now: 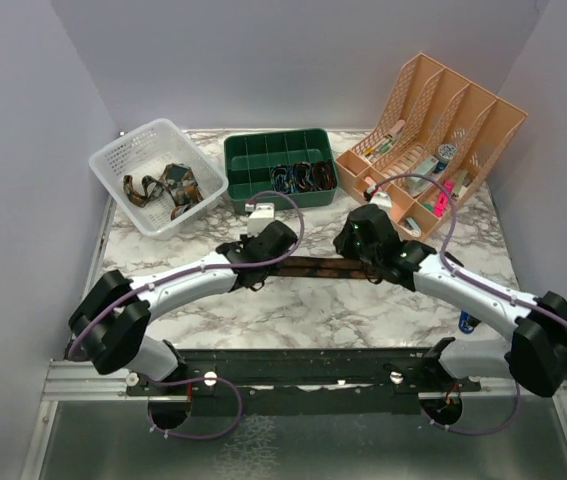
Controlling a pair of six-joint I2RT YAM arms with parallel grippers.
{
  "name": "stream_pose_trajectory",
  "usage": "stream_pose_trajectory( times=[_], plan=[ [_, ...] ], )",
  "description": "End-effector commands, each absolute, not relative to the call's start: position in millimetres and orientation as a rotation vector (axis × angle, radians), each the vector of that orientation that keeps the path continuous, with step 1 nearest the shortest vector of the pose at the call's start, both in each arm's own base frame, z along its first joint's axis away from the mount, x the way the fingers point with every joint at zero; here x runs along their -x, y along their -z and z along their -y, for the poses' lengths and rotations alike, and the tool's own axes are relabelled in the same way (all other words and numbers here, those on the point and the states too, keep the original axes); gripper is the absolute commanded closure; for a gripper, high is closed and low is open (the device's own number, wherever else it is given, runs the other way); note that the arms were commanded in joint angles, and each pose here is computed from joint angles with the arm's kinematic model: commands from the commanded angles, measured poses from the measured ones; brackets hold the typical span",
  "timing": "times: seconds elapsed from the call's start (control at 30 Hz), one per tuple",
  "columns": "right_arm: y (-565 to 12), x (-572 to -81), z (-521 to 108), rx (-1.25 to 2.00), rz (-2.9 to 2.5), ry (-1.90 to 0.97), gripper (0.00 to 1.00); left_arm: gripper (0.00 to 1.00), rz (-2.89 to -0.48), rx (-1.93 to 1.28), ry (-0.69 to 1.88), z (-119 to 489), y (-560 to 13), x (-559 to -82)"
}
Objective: Roll the ties
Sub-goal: Roll the tie at the center of the board.
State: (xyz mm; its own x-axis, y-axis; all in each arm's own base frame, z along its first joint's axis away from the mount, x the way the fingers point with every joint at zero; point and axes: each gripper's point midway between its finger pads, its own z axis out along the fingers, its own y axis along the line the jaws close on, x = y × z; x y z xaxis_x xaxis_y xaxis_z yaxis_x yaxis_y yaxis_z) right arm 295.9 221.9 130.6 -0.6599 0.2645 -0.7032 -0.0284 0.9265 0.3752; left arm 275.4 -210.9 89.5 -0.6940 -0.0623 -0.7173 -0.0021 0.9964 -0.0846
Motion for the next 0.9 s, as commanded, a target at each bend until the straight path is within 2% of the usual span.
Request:
stream_pose_trajectory(
  times=[0.0, 0.13, 0.37, 0.43, 0.67, 0.87],
  plan=[
    [-154.3, -303.1, -192.7, -0.289, -2.108, -0.385, 0.76, 1.00, -2.313, 0.027, -0.033, 215.5, -93.1, -277.4],
    [-161.1, -299.6, -181.8, -0.331, -2.055, -0.392, 0.74, 1.00, -2.305, -0.014, -0.097, 222.2, -95.2, -279.5],
    [-154.2, -295.5, -188.8, -0.297, -2.084, -0.429, 0.72, 1.00, -2.245, -0.025, -0.232, 190.6, -122.2, -277.2],
    [-155.9, -291.6, -214.5, -0.177, -2.091, -0.568, 0.72, 1.00, -2.247, -0.023, -0.244, 185.7, -118.5, -274.2],
    [-153.7, -256.6, -304.8, 0.081, -2.147, -1.163, 0.82, 1.00, -2.261, -0.047, -0.326, 188.1, -101.0, -280.5],
    [-128.6, -253.8, -336.7, 0.054, -2.217, -1.363, 0.88, 1.00, -2.251, -0.069, -0.372, 193.7, -97.6, -289.5]
  ],
)
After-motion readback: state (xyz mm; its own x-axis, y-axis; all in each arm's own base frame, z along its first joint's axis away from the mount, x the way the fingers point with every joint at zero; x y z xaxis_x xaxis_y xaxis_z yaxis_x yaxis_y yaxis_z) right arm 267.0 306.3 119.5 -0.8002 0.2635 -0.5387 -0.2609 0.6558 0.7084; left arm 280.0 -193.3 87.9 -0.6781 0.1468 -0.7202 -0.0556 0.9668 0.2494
